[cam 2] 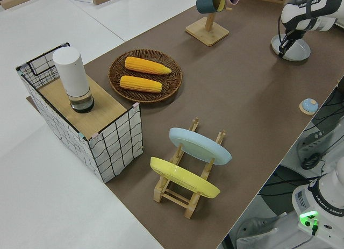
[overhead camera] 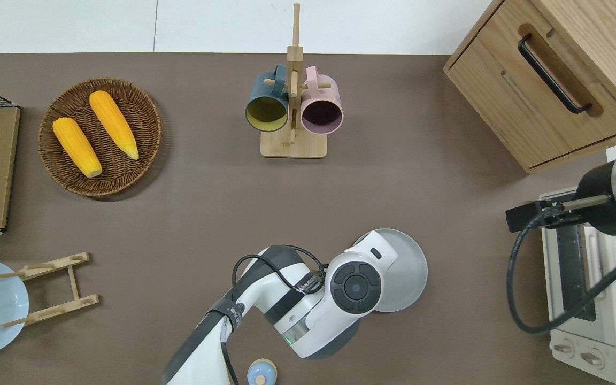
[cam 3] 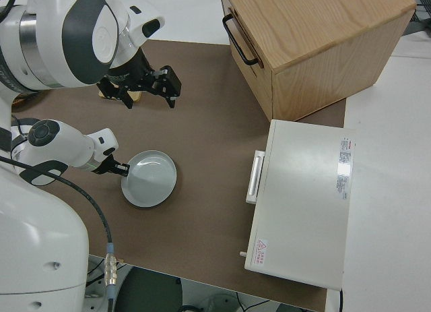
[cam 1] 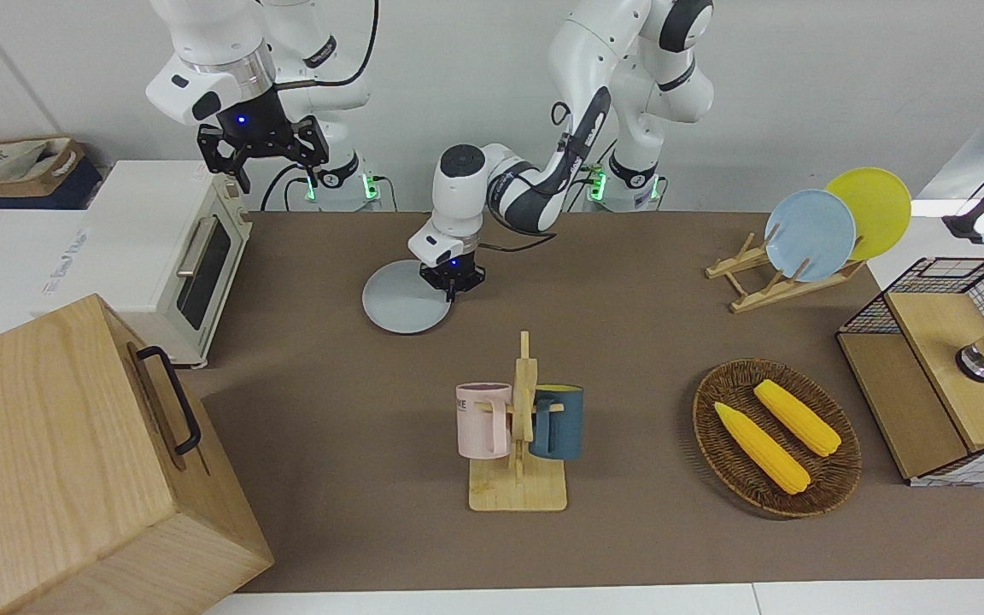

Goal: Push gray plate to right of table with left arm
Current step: 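Continue pushing the gray plate with the left gripper, then release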

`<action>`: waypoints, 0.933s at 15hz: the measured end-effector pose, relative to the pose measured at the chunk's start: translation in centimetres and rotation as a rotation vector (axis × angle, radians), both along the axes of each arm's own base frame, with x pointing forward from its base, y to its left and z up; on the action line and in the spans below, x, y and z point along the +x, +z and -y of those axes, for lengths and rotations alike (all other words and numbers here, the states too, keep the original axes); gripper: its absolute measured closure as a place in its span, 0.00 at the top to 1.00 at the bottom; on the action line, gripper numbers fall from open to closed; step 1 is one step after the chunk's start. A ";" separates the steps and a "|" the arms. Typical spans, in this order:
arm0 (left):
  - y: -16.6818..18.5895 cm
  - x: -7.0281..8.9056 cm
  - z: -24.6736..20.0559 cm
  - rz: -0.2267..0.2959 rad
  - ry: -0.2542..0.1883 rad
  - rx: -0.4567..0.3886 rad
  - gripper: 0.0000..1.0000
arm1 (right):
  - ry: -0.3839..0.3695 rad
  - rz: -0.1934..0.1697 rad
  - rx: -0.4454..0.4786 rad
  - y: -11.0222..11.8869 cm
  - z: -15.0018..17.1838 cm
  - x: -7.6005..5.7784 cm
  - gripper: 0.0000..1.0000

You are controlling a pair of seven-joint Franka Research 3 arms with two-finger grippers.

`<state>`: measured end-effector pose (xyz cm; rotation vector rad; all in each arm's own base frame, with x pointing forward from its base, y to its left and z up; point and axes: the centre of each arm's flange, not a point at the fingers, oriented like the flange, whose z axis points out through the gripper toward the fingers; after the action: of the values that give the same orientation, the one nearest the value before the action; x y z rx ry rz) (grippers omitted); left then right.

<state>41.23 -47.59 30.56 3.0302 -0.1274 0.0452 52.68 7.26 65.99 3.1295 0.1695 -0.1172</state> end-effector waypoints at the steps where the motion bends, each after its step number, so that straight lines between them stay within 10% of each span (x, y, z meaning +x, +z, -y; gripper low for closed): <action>1: 0.0 0.0 0.2 0.000 0.000 -0.001 0.04 | 0.000 0.000 0.000 0.0 0.0 0.0 0.99; 5: -0.1 0.1 0.2 0.000 0.000 0.001 0.07 | 0.000 0.000 0.000 0.0 0.0 0.0 0.99; 14: 0.2 1.5 -0.1 -0.007 0.012 0.028 0.93 | 0.000 0.000 0.000 0.0 0.0 0.0 0.99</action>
<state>42.71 -47.47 30.72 3.0585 -0.1106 0.0344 52.68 7.26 65.99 3.1295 0.1696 -0.1172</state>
